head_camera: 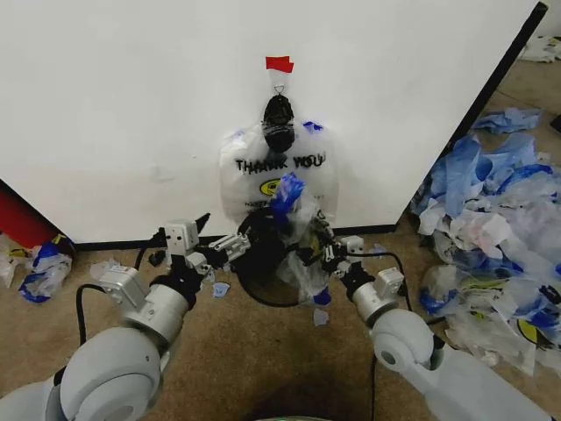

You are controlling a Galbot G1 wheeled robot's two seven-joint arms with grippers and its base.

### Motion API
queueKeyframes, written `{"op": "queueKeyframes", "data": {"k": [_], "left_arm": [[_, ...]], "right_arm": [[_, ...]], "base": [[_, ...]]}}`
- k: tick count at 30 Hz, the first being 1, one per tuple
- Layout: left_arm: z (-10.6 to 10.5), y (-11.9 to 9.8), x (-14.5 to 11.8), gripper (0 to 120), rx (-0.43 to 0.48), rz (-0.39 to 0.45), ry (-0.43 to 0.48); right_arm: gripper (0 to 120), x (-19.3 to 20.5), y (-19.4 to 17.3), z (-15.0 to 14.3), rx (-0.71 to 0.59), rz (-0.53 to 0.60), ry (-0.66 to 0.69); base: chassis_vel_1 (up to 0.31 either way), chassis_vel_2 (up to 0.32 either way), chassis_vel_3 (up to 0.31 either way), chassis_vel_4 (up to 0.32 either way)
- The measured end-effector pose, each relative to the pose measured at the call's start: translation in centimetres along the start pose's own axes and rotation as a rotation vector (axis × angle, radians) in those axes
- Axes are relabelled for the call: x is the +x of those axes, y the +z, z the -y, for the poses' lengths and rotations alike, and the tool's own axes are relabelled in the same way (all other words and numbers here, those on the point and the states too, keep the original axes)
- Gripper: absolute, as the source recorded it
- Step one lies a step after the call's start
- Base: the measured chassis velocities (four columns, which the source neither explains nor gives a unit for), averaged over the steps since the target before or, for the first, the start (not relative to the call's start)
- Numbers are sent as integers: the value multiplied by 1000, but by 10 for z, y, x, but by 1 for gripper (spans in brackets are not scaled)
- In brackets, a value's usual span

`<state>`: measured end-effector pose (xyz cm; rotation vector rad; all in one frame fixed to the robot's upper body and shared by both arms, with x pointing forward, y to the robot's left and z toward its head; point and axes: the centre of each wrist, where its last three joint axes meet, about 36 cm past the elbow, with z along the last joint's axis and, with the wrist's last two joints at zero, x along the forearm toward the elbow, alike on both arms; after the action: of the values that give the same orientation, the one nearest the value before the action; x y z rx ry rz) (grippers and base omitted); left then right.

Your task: Pick up the garbage bag from the wall and place it over the trash bin.

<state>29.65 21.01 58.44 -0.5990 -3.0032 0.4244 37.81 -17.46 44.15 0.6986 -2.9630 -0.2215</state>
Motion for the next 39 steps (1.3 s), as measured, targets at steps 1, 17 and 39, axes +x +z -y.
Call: {"op": "queueKeyframes", "data": {"k": [1, 17, 39], "left_arm": [[0, -1, -1, 100, -1, 4, 11], [3, 10, -6, 100, 38, -52, 73], [-16, 26, -20, 62, -18, -60, -1]], "right_arm": [[0, 0, 3, -3, -1, -9, -21], [0, -8, 19, -24, -22, -46, -95], [0, -12, 23, -27, -29, -45, -101]], "base": [[0, 0, 0, 0], [0, 0, 0, 0], [0, 0, 0, 0]]}}
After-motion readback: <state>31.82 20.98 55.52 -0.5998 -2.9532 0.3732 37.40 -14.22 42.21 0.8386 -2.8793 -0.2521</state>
